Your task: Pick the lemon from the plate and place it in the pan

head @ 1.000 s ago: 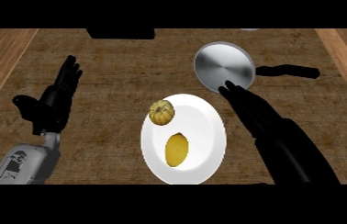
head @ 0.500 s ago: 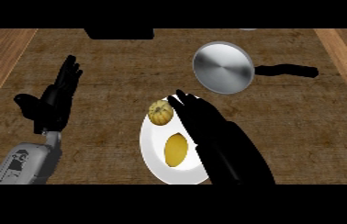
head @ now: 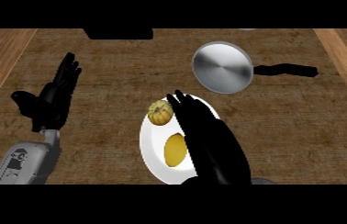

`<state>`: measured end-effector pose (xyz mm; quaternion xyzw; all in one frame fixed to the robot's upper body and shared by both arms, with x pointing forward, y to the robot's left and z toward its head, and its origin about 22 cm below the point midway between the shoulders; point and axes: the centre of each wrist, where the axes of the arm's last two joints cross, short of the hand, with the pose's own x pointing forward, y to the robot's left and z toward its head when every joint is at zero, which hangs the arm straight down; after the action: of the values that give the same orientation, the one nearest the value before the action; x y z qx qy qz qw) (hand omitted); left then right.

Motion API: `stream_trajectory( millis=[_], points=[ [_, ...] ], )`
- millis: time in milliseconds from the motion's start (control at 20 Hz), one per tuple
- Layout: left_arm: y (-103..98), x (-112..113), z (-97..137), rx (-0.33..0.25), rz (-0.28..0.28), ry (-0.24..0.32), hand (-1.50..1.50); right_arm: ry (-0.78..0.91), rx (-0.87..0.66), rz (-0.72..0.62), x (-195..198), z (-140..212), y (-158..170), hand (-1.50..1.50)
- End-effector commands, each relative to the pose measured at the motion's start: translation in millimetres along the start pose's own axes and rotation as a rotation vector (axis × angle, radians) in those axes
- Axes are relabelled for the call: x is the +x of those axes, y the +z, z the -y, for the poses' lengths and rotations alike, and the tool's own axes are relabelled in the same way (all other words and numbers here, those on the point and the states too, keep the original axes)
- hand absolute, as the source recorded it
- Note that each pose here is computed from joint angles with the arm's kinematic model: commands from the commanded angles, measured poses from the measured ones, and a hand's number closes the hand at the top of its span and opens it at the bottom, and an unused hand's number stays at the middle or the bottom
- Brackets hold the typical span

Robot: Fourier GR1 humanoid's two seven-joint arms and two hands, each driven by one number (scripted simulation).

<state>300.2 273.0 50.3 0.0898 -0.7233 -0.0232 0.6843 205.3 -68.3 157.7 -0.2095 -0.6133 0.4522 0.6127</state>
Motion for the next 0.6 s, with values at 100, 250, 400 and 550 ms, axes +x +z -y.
stream_trajectory(
  millis=[100,250,400,550],
  points=[
    [-8,10,-3,0.000,-0.009,-0.003,0.00,0.051,0.055,-0.130,-27,-6,-20,-1.50],
    [12,10,-7,0.009,0.007,-0.006,0.00,0.039,0.091,-0.117,-21,-16,-22,-1.50],
    [18,-24,-1,0.001,-0.015,0.010,0.00,0.043,0.146,-0.099,-26,-9,-23,-1.50],
    [11,2,-14,0.001,0.001,-0.007,0.00,0.062,0.184,-0.110,-28,-43,-44,-1.50]
  ],
)
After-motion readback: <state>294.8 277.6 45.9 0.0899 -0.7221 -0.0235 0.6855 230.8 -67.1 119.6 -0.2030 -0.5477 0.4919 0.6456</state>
